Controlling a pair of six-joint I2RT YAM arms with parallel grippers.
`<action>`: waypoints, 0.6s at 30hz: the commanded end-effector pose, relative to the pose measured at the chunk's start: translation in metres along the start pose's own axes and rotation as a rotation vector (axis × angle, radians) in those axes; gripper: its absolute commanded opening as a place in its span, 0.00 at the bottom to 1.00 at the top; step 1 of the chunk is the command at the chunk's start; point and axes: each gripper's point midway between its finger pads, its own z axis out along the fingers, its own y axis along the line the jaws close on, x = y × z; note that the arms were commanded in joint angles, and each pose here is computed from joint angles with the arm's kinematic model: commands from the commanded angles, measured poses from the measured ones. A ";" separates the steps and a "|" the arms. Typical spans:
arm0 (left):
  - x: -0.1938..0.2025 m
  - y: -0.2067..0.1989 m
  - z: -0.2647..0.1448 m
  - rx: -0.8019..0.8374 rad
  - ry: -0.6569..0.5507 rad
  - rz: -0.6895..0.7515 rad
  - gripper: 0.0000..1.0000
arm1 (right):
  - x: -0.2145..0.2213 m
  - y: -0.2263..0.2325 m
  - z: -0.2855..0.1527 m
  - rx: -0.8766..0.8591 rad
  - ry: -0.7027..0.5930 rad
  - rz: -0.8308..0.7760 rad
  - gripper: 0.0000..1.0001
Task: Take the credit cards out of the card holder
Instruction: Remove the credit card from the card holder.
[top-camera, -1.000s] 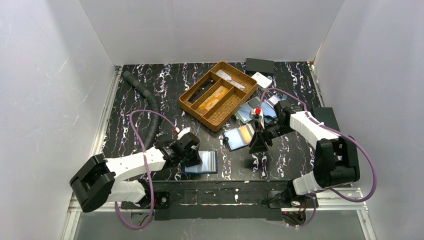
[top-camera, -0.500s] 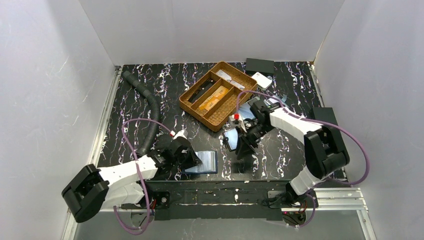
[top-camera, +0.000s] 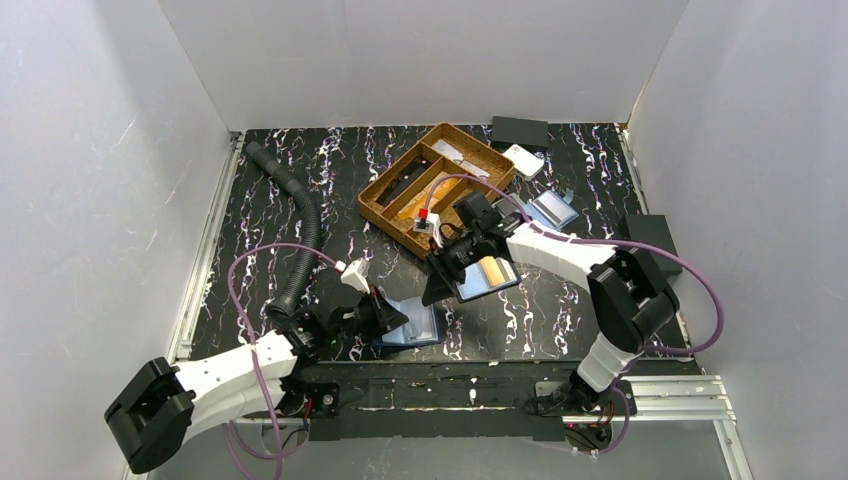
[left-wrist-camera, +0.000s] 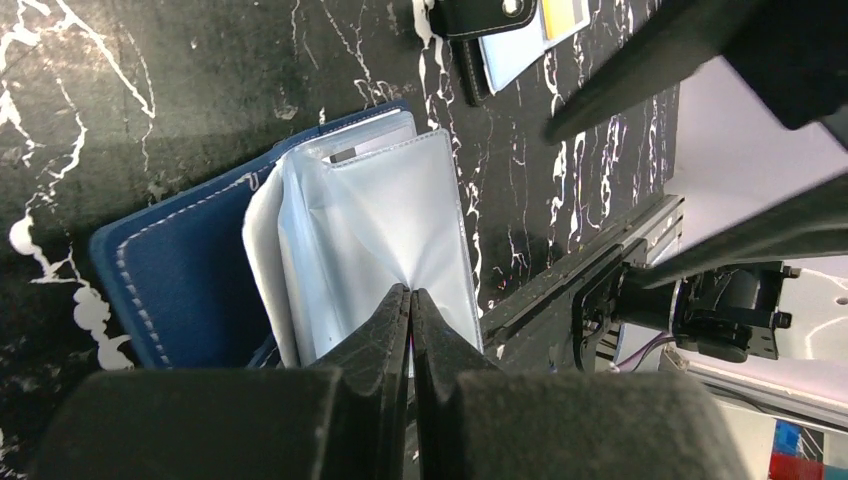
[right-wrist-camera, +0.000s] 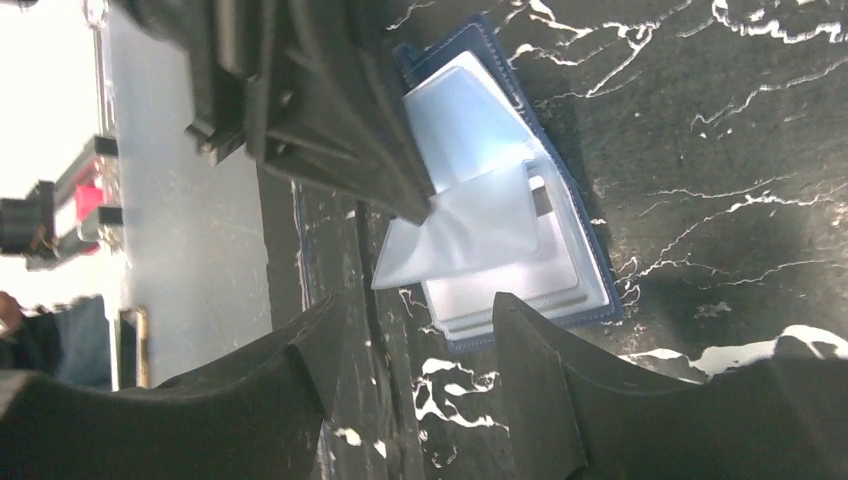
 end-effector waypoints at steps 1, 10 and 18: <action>-0.004 -0.010 0.002 0.050 -0.011 0.024 0.00 | -0.013 -0.018 0.020 0.061 -0.071 0.207 0.63; -0.002 -0.007 0.006 0.048 -0.007 0.018 0.00 | 0.006 -0.036 0.032 0.169 -0.096 0.374 0.55; 0.000 -0.006 0.006 0.051 -0.001 0.012 0.00 | 0.011 -0.032 0.042 0.138 -0.099 0.414 0.54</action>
